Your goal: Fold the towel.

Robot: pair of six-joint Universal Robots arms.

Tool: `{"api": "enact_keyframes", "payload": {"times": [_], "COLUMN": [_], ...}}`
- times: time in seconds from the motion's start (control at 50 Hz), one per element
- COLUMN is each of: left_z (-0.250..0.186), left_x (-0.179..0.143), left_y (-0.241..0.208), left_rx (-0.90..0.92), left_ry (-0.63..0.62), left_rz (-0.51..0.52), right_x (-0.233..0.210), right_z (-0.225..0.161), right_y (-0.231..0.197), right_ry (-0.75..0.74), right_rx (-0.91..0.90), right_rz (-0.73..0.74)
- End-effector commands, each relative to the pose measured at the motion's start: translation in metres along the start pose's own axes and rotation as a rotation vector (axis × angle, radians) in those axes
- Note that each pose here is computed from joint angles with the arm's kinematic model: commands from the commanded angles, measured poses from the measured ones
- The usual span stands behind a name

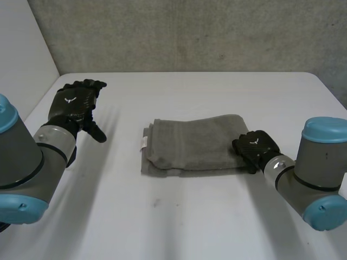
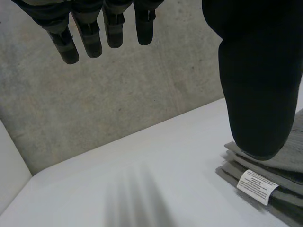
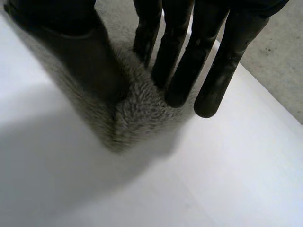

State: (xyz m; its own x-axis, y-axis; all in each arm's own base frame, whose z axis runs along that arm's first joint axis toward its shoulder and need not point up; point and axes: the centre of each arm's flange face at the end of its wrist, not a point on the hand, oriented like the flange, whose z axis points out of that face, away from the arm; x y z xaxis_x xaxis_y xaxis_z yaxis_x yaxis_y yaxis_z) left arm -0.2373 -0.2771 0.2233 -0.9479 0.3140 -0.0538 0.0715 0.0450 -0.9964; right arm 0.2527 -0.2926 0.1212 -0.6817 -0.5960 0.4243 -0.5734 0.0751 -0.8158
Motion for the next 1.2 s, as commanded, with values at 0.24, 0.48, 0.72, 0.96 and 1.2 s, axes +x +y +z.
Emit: {"api": "enact_keyframes", "payload": {"times": [0.24, 0.48, 0.72, 0.96, 1.2], "left_z": [-0.008, -0.005, 0.013, 0.034, 0.048], "left_x": [0.01, 0.011, 0.014, 0.068, 0.122], "left_y": [-0.057, -0.056, -0.055, -0.007, 0.056], "left_rx": [0.171, 0.17, 0.173, -0.007, -0.145], "left_ry": [0.029, 0.031, 0.035, 0.171, 0.28], "left_rz": [-0.008, -0.008, -0.009, -0.061, -0.149], "right_x": [-0.069, -0.192, -0.089, -0.02, -0.018], "right_z": [-0.004, -0.021, -0.029, -0.023, 0.003], "right_y": [-0.1, -0.071, -0.139, -0.117, -0.082], "right_ry": [0.007, -0.238, -0.027, 0.004, -0.028], "right_rx": [0.332, 0.5, 0.583, 0.334, 0.164], "right_rz": [-0.578, -0.988, -0.281, 0.212, 0.339]}}
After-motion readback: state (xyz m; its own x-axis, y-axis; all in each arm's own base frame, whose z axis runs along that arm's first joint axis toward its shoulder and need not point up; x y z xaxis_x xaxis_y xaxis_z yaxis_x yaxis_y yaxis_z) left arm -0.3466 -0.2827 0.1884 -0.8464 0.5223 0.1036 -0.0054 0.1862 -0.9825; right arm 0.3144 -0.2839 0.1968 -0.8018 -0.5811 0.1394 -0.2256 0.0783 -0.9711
